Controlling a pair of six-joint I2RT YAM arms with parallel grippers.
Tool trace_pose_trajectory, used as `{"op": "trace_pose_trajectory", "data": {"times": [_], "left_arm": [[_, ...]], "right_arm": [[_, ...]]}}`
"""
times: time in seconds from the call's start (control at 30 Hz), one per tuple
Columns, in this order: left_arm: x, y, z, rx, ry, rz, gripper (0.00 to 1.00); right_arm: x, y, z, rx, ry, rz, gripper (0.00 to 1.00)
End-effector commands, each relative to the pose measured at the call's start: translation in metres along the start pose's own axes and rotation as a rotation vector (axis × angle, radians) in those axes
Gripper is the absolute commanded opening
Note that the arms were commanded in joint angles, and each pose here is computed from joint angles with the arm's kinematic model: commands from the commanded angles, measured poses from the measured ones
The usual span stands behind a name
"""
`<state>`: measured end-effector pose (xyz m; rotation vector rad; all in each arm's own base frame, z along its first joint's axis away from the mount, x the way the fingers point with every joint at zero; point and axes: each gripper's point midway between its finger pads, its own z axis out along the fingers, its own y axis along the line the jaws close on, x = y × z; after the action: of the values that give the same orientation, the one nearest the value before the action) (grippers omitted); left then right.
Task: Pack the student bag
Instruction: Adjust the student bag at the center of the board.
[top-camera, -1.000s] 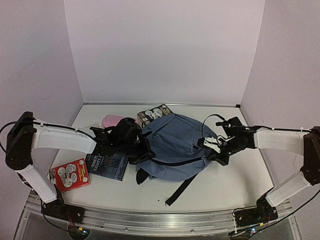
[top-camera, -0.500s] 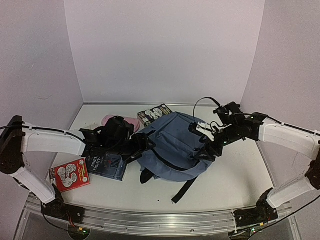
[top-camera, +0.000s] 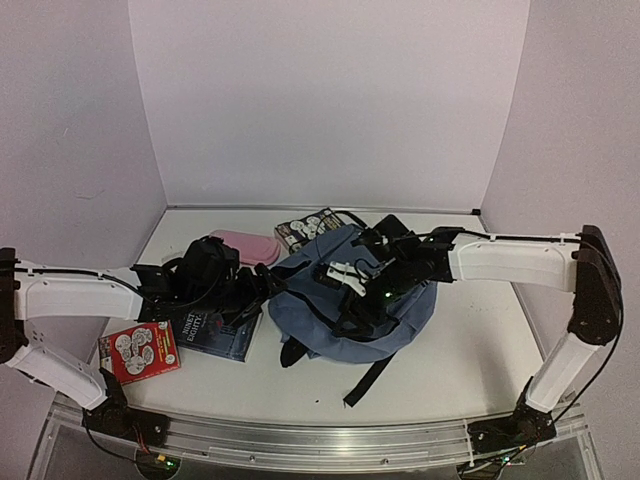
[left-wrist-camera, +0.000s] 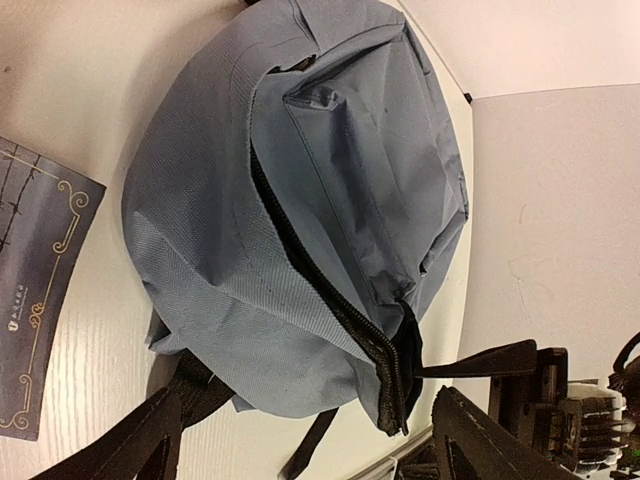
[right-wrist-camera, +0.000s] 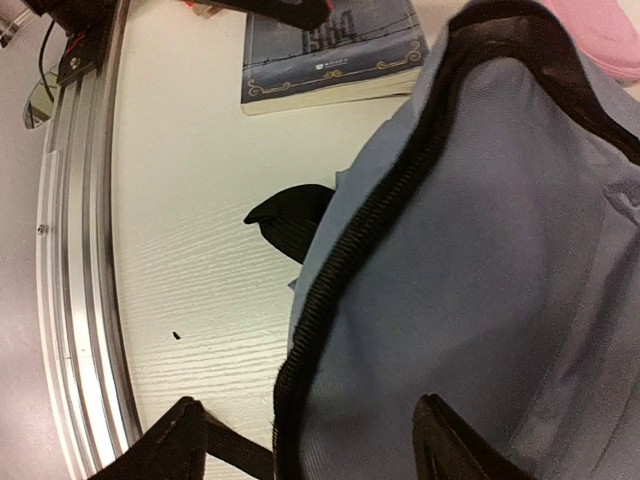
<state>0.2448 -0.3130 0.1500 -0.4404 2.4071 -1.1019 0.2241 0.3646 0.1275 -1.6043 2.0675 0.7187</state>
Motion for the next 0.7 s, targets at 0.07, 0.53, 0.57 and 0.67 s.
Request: {"op": "trace_pose_trajectory", "data": {"times": [0.07,0.53,0.57,0.67], "left_arm": [[-0.004,0.002,-0.002,0.003,-0.022,-0.023,0.86],[-0.004,-0.001,-0.004,-0.011,-0.014,0.041,0.85],[-0.005,-0.004,-0.003,-0.015,-0.011,0.061,0.85],[-0.006,-0.012,0.001,-0.04,-0.003,0.123,0.88]], "right_arm": [[-0.025,-0.009,0.01,0.019,-0.035,0.0,0.53],[-0.046,-0.029,-0.011,0.129,-0.081,-0.004,0.0],[-0.049,-0.033,-0.018,0.139,-0.096,0.005,0.0],[-0.055,-0.045,-0.035,0.16,-0.135,0.033,0.0]]}}
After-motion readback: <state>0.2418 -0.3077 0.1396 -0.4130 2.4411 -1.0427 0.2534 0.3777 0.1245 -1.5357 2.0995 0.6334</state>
